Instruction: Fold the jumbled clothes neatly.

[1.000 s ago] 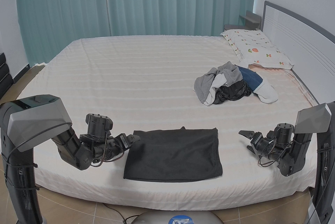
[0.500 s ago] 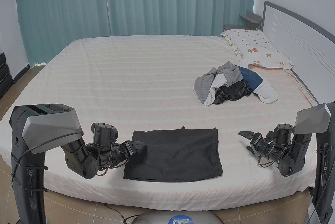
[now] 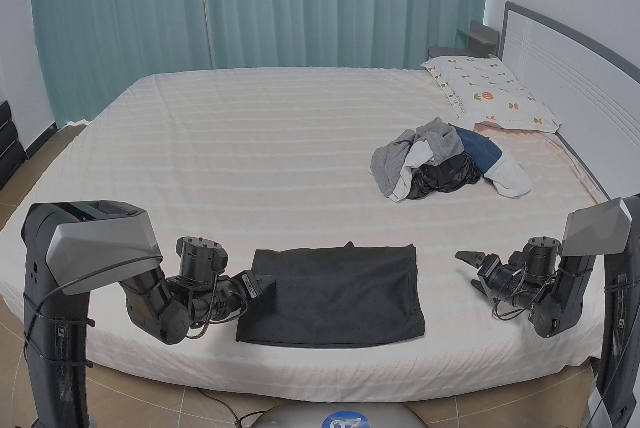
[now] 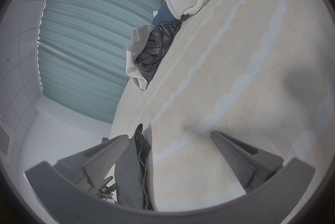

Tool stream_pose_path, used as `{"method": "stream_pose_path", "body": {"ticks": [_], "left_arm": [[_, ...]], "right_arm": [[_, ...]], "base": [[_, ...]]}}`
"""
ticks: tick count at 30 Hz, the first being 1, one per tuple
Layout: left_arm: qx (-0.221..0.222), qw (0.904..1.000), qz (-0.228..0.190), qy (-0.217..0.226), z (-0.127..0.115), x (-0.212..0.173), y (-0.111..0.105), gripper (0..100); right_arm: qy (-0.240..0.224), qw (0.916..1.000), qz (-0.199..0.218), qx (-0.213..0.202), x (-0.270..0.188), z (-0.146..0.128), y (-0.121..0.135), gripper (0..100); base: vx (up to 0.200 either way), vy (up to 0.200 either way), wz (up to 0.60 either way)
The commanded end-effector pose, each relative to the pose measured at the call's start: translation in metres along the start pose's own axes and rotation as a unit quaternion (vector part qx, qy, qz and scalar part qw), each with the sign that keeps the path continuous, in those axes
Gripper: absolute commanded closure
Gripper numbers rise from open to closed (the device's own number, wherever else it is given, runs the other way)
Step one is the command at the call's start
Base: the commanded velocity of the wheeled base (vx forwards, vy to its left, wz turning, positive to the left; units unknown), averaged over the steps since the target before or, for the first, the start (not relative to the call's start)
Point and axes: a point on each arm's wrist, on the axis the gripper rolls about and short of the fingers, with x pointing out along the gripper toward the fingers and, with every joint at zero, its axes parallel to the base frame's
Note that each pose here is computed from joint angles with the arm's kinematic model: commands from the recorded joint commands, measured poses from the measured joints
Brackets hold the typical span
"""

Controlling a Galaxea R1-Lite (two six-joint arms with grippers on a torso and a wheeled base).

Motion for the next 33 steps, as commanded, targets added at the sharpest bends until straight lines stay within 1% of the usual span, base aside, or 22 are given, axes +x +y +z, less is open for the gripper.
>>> {"method": "stream_pose_path", "body": {"ticks": [1, 4, 6, 10, 19, 26, 33], "left_arm": [[-0.002, 1.0, 0.001, -0.002, 0.0, -0.001, 0.0, 100], [-0.007, 1.0, 0.003, -0.007, 0.002, -0.002, 0.001, 100], [-0.021, 0.9997, 0.006, -0.012, 0.005, -0.002, 0.002, 100], [-0.027, 0.9994, 0.008, -0.019, 0.008, -0.008, 0.004, 100], [-0.029, 0.9992, 0.011, -0.023, 0.012, -0.016, 0.003, 100], [-0.034, 0.999, 0.019, -0.021, 0.014, -0.018, 0.007, 100], [-0.043, 0.9983, 0.028, -0.028, 0.019, -0.02, 0.016, 100]], "right_arm": [[0.0, 1.0, 0.0, 0.0, 0.0, 0.0, 0.0, 0], [0.001, 1.0, -0.001, 0.0, 0.0, 0.0, 0.0, 0], [0.001, 1.0, -0.001, 0.0, 0.0, 0.0, 0.0, 0], [0.001, 1.0, -0.001, 0.0, 0.0, 0.0, 0.0, 0], [0.0, 1.0, -0.002, 0.0, 0.0, -0.001, -0.001, 0], [0.0, 1.0, -0.002, 0.0, 0.0, -0.001, -0.001, 0], [-0.001, 1.0, -0.001, 0.0, 0.0, 0.0, 0.0, 0]], "base": [[0.0, 0.0, 0.0], [0.0, 0.0, 0.0], [0.0, 0.0, 0.0], [0.0, 0.0, 0.0], [0.0, 0.0, 0.0], [0.0, 0.0, 0.0], [0.0, 0.2, 0.0]]}}
